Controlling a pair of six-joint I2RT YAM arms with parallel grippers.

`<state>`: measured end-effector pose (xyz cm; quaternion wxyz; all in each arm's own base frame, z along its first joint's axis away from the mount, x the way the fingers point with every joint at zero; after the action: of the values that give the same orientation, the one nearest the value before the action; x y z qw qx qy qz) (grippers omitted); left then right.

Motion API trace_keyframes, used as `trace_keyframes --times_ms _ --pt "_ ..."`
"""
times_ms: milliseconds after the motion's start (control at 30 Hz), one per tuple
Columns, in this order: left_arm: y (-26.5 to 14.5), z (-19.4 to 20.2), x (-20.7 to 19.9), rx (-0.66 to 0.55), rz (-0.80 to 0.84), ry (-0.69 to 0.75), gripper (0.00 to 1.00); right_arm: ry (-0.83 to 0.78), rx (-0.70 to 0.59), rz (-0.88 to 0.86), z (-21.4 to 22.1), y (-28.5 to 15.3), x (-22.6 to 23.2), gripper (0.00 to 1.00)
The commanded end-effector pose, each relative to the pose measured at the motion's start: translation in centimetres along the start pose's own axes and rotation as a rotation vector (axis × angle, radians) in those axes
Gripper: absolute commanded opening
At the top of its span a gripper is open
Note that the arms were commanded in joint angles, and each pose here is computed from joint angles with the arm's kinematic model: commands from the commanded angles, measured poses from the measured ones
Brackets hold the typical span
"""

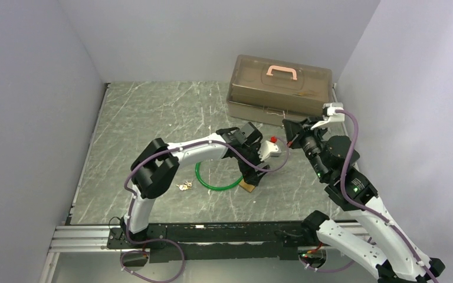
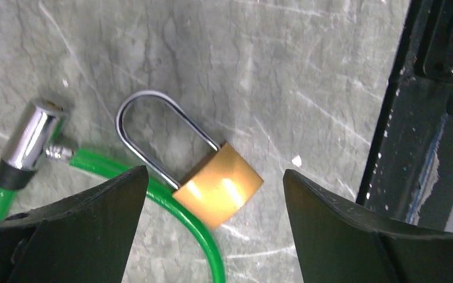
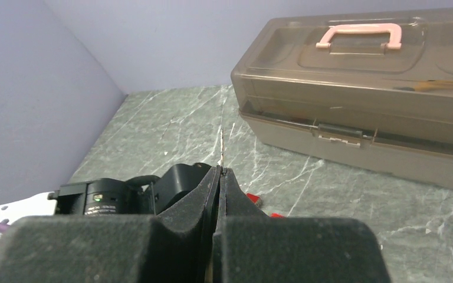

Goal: Unlock with the key

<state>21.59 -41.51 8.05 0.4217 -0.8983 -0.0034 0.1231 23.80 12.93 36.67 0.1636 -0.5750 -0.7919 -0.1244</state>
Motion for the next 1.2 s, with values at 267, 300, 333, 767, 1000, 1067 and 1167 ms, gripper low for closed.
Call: trace_keyframes --times_ms 267,300,333,767,1000,1067,1167 --pt "3.1 -1.0 2.5 0.054 -0.124 -0.009 0.88 0.001 -0.117 -0.005 -4.3 -2.5 0.0 0.0" --pt "3.4 -0.9 2.5 0.059 -0.126 -0.007 0.86 0.0 -0.119 -0.008 -4.4 -2.5 0.1 0.0" --pt "3.6 -0.7 2.5 0.064 -0.126 -0.007 0.84 0.0 -0.119 -0.009 -4.4 -2.6 0.1 0.0" --pt "5.4 2.4 -3.0 0.172 0.035 0.059 0.59 -0.011 -0.119 -0.025 -4.5 -2.4 0.4 0.0" --pt "5.3 3.1 -3.9 0.182 0.074 0.048 0.33 -0.019 -0.113 -0.028 -4.3 -1.9 0.6 0.0" --pt "5.2 3.0 -4.0 0.179 0.081 0.04 0.31 -0.019 -0.11 -0.031 -4.3 -1.8 0.7 0.0" --pt "5.2 3.4 -3.8 0.186 0.071 0.041 0.29 -0.019 -0.108 -0.034 -4.3 -1.7 0.8 0.0"
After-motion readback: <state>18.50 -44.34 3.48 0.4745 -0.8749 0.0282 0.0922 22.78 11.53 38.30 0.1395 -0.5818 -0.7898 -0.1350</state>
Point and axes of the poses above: each gripper's point midway between its finger pads, its own y axis out along the fingers, its own x axis along the line the jaws close on, z = x × y, the point moved 1 cm from there along -y, back along the fingers, and after that the axes turned 3 degrees about y, right-handed, at the moved point
